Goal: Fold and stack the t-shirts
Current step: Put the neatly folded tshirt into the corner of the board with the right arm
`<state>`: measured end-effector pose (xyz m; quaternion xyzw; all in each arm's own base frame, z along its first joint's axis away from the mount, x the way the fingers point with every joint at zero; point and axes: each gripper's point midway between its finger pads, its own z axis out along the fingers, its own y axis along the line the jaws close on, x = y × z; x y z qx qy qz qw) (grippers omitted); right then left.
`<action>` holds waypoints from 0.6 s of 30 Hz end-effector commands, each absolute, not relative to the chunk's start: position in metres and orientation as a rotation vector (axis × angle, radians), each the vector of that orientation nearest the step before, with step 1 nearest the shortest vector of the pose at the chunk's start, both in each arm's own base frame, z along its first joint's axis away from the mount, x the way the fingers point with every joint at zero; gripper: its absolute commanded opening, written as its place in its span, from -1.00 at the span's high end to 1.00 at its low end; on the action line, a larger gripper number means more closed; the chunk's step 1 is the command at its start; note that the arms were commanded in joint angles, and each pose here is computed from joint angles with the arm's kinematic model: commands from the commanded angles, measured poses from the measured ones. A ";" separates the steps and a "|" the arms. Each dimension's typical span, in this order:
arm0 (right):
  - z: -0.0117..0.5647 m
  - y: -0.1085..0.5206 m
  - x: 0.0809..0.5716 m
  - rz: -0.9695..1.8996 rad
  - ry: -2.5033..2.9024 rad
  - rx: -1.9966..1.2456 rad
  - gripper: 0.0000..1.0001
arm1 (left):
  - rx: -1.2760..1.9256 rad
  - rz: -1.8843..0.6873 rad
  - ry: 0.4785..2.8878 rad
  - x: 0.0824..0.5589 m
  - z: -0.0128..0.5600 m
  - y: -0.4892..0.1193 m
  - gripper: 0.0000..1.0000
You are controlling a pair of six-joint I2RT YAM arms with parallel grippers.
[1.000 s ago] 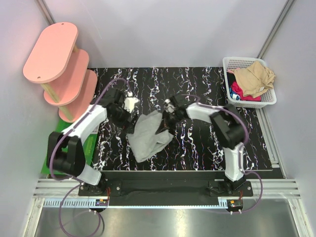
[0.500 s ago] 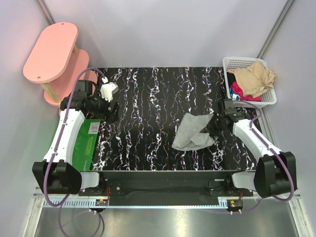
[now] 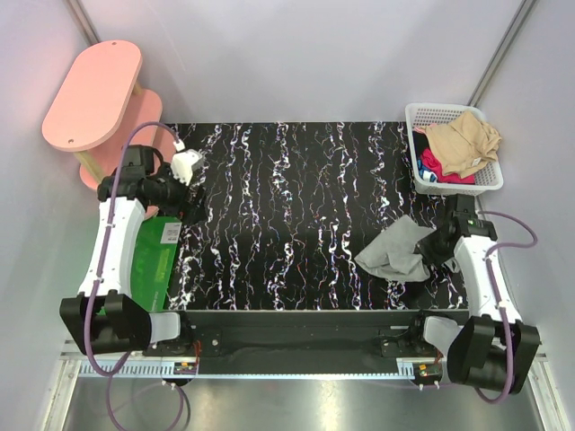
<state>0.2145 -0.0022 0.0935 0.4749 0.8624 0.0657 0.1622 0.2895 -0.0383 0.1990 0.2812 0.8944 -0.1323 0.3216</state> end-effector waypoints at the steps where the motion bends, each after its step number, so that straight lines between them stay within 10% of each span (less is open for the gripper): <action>1: 0.112 -0.025 0.197 0.034 2.332 1.492 1.00 | 0.765 -0.354 2.254 0.299 0.225 -0.037 -0.98; 18: 0.101 -0.101 0.205 -0.118 2.125 1.705 1.00 | 0.764 -0.344 2.244 0.299 0.244 -0.025 -0.98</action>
